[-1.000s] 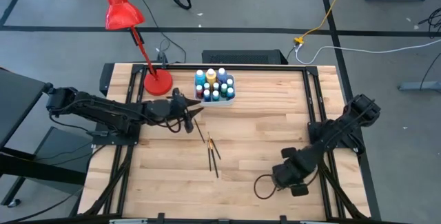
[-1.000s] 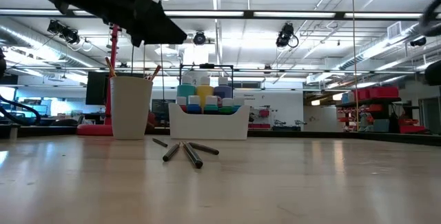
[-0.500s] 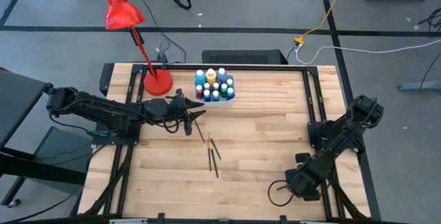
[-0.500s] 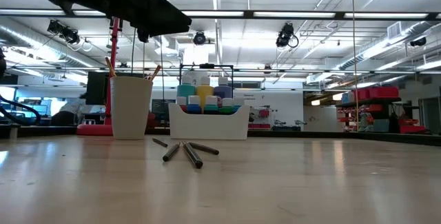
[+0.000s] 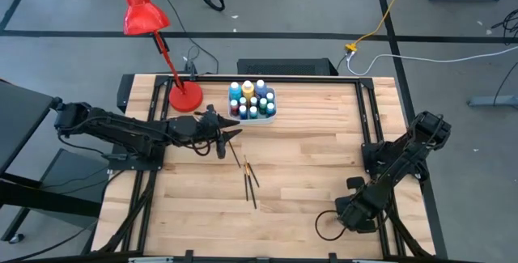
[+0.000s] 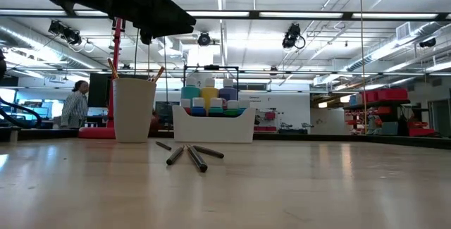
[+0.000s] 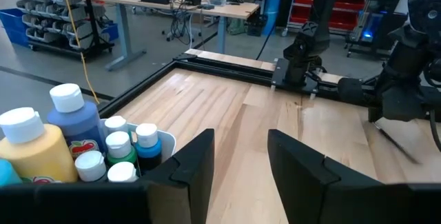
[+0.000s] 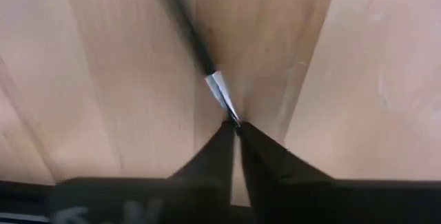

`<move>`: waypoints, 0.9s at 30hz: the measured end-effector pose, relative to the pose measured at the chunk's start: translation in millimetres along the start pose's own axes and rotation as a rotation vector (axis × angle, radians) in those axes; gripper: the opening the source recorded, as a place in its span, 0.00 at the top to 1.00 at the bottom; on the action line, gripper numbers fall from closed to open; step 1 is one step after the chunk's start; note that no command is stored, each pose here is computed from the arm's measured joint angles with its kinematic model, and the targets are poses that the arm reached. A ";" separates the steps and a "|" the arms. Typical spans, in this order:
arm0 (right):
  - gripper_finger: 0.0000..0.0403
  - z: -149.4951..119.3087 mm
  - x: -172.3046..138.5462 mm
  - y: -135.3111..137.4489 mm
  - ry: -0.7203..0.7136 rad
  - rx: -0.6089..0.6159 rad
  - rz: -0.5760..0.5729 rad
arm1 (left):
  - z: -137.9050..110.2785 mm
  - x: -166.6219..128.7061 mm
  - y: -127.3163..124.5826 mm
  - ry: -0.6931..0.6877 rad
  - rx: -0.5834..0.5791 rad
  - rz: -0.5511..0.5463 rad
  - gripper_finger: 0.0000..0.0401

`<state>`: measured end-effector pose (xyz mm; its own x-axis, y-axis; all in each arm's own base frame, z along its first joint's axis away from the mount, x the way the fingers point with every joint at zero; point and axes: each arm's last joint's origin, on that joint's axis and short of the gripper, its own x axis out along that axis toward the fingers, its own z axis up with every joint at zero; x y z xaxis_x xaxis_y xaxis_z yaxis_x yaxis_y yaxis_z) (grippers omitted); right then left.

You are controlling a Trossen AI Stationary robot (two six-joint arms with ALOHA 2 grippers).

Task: Pick & Place Paint Supplies
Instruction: Put the black paint brush into the white cup

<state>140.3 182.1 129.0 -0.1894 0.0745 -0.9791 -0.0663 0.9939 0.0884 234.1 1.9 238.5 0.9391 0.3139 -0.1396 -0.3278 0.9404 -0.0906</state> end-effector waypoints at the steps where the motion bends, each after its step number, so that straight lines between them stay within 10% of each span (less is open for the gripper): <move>1: 0.97 -0.1 0.1 -0.2 0.000 -0.007 -0.002 | 0.0 0.0 0.0 0.000 0.000 0.000 0.64; 15: 0.99 24.5 -40.4 9.4 -0.231 -0.204 -0.218 | 0.4 0.0 -0.1 -0.004 -0.001 -0.001 0.64; 27: 1.00 68.3 -86.4 4.8 -0.623 -0.671 -1.346 | 2.0 0.0 -0.1 -0.017 -0.249 -0.005 0.64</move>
<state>223.2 186.1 201.6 0.7477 -0.5849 -0.3143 -0.2702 0.1644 -0.9487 234.4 2.1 240.5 0.9418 0.3132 -0.1223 -0.3362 0.8813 -0.3320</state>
